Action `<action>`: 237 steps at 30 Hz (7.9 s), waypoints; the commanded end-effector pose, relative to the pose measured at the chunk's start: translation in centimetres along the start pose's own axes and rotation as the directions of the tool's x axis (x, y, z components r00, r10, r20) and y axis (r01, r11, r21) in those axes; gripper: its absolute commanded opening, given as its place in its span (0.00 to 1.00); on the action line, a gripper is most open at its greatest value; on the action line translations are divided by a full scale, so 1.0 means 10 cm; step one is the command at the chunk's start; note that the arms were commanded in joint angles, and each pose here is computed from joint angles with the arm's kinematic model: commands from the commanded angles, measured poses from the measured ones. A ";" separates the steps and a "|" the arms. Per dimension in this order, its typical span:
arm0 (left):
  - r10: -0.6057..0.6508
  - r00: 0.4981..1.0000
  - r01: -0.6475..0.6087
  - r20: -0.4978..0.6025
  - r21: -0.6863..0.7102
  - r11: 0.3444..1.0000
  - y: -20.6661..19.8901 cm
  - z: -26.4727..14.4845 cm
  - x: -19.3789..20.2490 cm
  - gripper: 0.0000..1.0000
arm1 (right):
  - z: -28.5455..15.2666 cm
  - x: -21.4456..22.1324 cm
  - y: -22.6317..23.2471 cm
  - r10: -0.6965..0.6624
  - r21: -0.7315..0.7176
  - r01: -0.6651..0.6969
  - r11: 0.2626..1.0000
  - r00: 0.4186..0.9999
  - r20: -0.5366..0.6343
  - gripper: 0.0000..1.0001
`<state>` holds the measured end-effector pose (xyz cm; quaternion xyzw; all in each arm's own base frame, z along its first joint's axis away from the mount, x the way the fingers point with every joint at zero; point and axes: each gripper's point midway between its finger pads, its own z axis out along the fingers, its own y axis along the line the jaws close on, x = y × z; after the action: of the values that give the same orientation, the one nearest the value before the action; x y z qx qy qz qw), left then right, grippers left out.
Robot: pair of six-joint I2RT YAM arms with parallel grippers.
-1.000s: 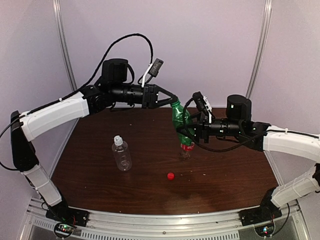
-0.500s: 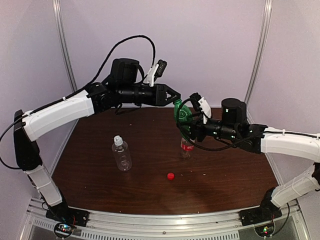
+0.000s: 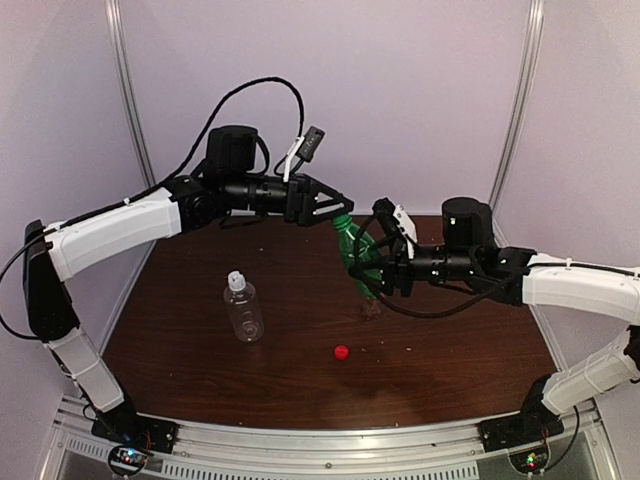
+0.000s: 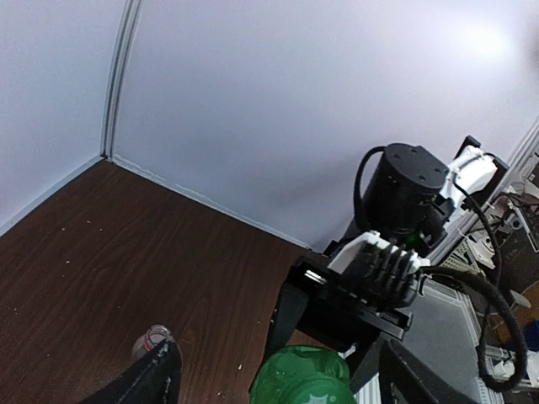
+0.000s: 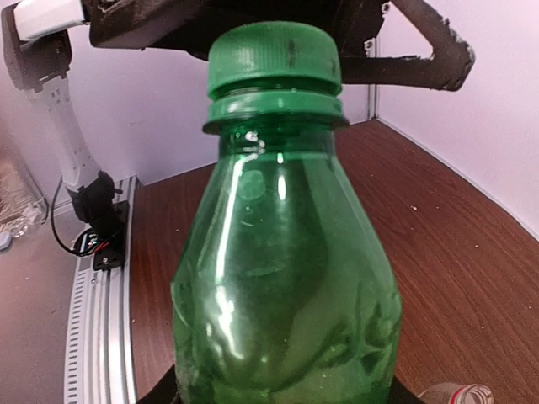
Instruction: Unscrew the bottle caps
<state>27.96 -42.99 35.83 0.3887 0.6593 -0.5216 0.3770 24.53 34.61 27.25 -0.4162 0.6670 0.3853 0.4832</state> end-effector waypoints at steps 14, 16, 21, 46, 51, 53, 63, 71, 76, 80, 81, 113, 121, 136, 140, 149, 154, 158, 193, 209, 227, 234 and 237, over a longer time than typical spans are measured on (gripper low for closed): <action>0.341 0.934 -0.358 0.108 0.314 0.879 -0.80 -0.35 -0.02 0.68 | -0.10 -0.40 0.63 0.063 -0.442 -0.028 0.896 0.996 0.065 0.52; 0.341 0.934 -0.357 0.107 0.319 0.878 -0.80 -0.34 -0.02 0.64 | -0.09 -0.41 0.64 0.066 -0.450 -0.029 0.892 0.996 0.066 0.52; 0.328 0.940 -0.341 0.097 0.337 0.877 -0.79 -0.33 0.02 0.53 | -0.09 -0.44 0.64 0.071 -0.452 -0.030 0.891 0.995 0.074 0.52; -0.093 0.987 0.123 0.133 -0.241 0.963 0.14 -0.32 -0.24 0.08 | 0.12 -0.44 -0.45 -0.024 0.265 -0.001 0.964 0.996 0.089 0.45; -0.060 0.990 0.084 0.124 -0.198 0.977 0.07 -0.27 -0.25 0.22 | 0.18 -0.41 -0.44 -0.064 0.304 0.042 0.952 0.996 0.063 0.45; -0.019 0.992 0.037 0.123 -0.151 0.988 -0.01 -0.27 -0.28 0.34 | 0.19 -0.41 -0.38 -0.067 0.270 0.048 0.962 0.996 0.062 0.47; 0.154 0.981 -0.156 0.120 0.011 0.988 -0.34 -0.47 -0.30 0.72 | 0.18 -0.34 0.19 -0.088 -0.076 0.092 0.993 0.995 0.050 0.54; 0.267 0.955 -0.291 0.131 0.223 0.930 -0.72 -0.59 -0.21 0.78 | 0.06 -0.41 0.59 -0.043 -0.335 0.066 0.940 0.996 0.074 0.56; 0.321 0.937 -0.349 0.138 0.300 0.888 -0.86 -0.65 -0.09 0.75 | -0.01 -0.51 0.69 0.015 -0.429 0.027 0.903 0.995 0.094 0.56; 0.327 0.937 -0.350 0.126 0.308 0.885 -0.84 -0.64 -0.02 0.71 | -0.04 -0.57 0.71 0.047 -0.470 0.011 0.883 0.993 0.111 0.56; 0.325 0.938 -0.347 0.122 0.309 0.886 -0.83 -0.63 -0.01 0.69 | -0.04 -0.57 0.70 0.052 -0.475 0.009 0.880 0.992 0.114 0.56; 0.227 0.966 -0.253 0.128 0.251 0.934 -0.65 -0.50 -0.13 0.21 | 0.16 -0.54 0.38 0.070 -0.325 -0.036 0.945 0.993 0.094 0.54; 0.034 0.988 -0.015 0.150 -0.127 0.992 0.03 -0.45 -0.30 0.21 | 0.20 -0.58 -0.24 0.025 0.088 -0.036 0.995 0.993 0.116 0.53; -0.036 0.986 0.071 0.160 -0.222 0.972 0.26 -0.39 -0.31 0.29 | 0.28 -0.57 -0.36 -0.145 0.363 0.117 0.924 0.988 0.052 0.54; 0.047 0.986 -0.014 0.157 -0.203 0.979 0.15 -0.44 -0.36 0.44 | 0.26 -0.57 -0.24 -0.155 0.301 0.129 0.945 0.986 0.063 0.57; 0.211 0.966 -0.201 0.146 -0.084 0.976 -0.23 -0.61 -0.38 0.77 | 0.20 -0.51 0.19 -0.157 0.011 0.156 0.988 0.984 0.081 0.59; 0.319 0.935 -0.328 0.158 0.039 0.944 -0.54 -0.69 -0.34 0.86 | 0.11 -0.51 0.38 -0.126 -0.144 0.138 0.980 0.988 0.091 0.60; 0.374 0.912 -0.399 0.168 0.150 0.905 -0.75 -0.75 -0.24 0.90 | 0.06 -0.54 0.53 -0.096 -0.261 0.121 0.958 0.990 0.104 0.60; 0.279 0.948 -0.314 0.151 0.333 0.889 -0.81 -0.61 -0.08 0.24 | 0.14 -0.58 0.52 0.015 -0.375 0.020 0.927 0.996 0.089 0.57; 0.030 0.983 0.009 0.180 -0.211 0.977 0.02 -0.52 -0.36 0.18 | 0.24 -0.47 -0.41 -0.022 0.238 0.006 0.971 0.998 0.064 0.51; 0.124 0.980 -0.101 0.157 -0.151 0.983 -0.15 -0.49 -0.35 0.58 | 0.23 -0.43 -0.14 -0.062 0.120 0.055 0.991 0.996 0.062 0.53; 0.207 0.968 -0.195 0.139 -0.094 0.976 -0.26 -0.60 -0.31 0.72 | 0.16 -0.40 0.10 -0.061 -0.049 0.065 0.997 0.995 0.079 0.54; 0.259 0.958 -0.262 0.126 0.002 0.965 -0.44 -0.64 -0.26 0.78 | 0.13 -0.40 0.30 -0.063 -0.176 0.077 0.981 0.995 0.082 0.55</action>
<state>27.28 -38.67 38.84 0.3783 0.6378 -0.4800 0.4687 25.97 37.34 29.44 -0.4245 0.6495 0.3790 0.5042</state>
